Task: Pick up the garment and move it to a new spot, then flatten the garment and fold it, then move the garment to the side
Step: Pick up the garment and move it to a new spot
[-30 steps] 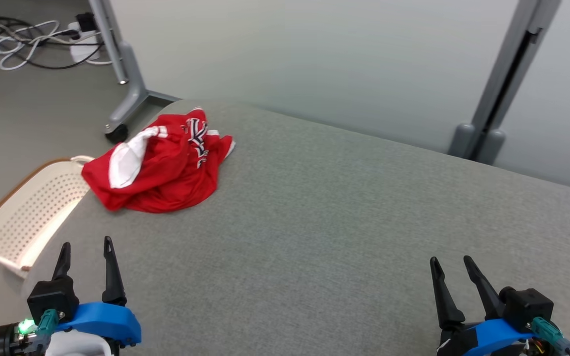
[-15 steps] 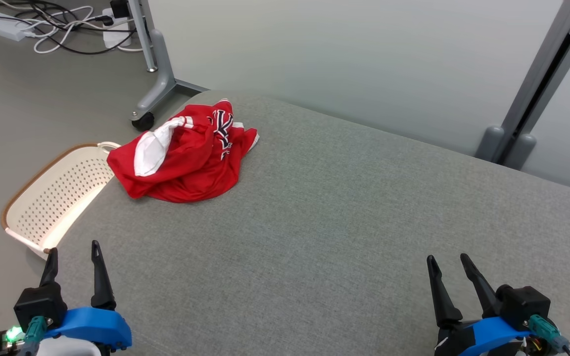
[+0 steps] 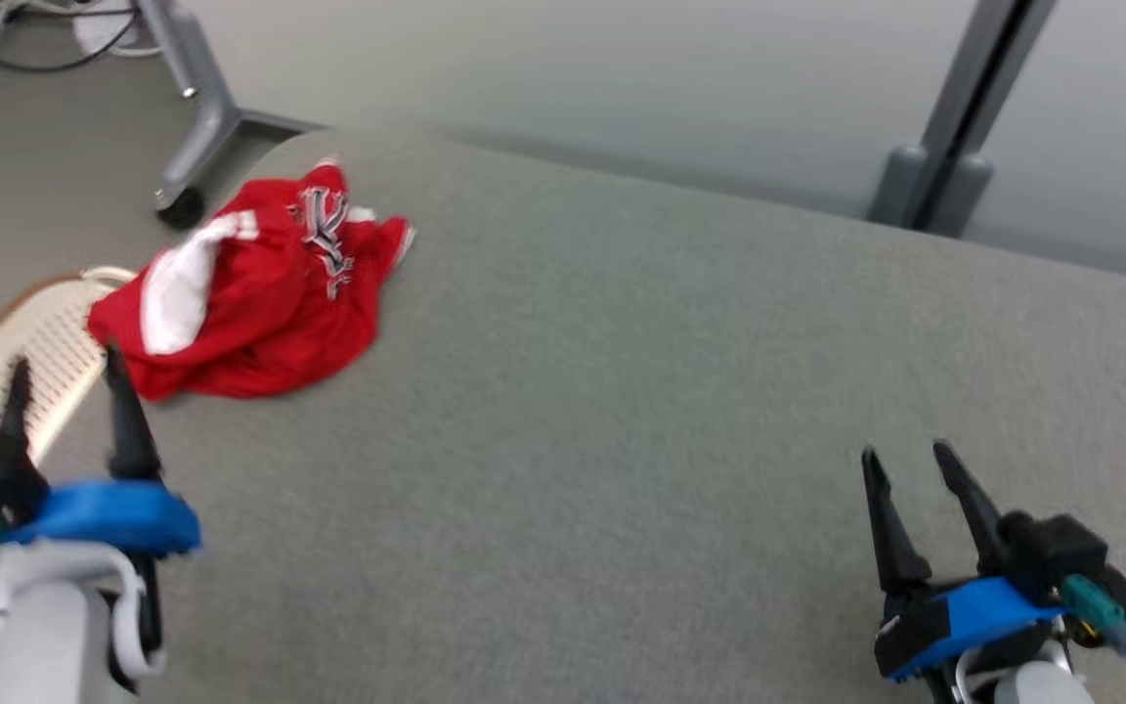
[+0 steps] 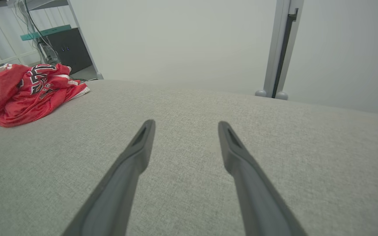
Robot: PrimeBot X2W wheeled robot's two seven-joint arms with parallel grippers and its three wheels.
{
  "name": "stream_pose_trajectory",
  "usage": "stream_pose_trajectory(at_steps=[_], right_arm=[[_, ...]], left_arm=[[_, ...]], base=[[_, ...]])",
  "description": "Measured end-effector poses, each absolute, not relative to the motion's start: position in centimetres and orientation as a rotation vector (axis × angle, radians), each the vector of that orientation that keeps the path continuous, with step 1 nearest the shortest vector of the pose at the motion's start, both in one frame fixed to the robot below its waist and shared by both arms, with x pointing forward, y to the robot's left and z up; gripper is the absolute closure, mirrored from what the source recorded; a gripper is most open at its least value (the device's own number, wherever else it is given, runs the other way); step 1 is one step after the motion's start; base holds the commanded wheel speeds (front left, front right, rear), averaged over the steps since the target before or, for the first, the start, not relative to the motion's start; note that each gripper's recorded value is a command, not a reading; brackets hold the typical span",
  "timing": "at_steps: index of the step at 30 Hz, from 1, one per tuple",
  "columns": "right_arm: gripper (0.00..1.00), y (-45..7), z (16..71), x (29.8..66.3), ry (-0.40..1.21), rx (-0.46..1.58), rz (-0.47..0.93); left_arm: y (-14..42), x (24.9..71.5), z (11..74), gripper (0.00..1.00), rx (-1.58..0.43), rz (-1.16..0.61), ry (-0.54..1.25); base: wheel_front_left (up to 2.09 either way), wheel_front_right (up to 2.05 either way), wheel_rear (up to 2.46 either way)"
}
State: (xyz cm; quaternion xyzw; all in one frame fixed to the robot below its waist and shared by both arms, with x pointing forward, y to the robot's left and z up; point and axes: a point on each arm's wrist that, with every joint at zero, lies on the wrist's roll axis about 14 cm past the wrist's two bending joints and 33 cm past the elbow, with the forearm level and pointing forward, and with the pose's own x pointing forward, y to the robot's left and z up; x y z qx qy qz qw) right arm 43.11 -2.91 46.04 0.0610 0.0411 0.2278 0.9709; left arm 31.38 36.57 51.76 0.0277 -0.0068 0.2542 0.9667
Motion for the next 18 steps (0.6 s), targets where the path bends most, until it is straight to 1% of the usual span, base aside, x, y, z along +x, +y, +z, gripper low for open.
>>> stream_pose_trajectory(at_steps=[7,10,15,18], right_arm=[[0.00,-7.9,45.1,45.1,0.092,0.059,0.340],[0.00,-10.3,45.0,45.9,0.087,0.035,0.285],[0.00,-13.1,44.4,46.2,0.104,0.004,0.223],[0.00,-14.2,44.0,46.5,0.115,-0.011,0.205]], left_arm=[[37.8,39.7,55.2,0.00,0.115,0.458,-0.085],[37.9,43.2,55.5,0.00,0.131,0.435,-0.084],[38.1,47.3,54.0,0.00,0.132,0.411,-0.020],[38.5,48.8,52.0,0.00,0.134,0.399,0.064]], base=[[0.00,0.00,0.00],[0.00,0.00,0.00],[0.00,0.00,0.00],[0.00,0.00,0.00]])
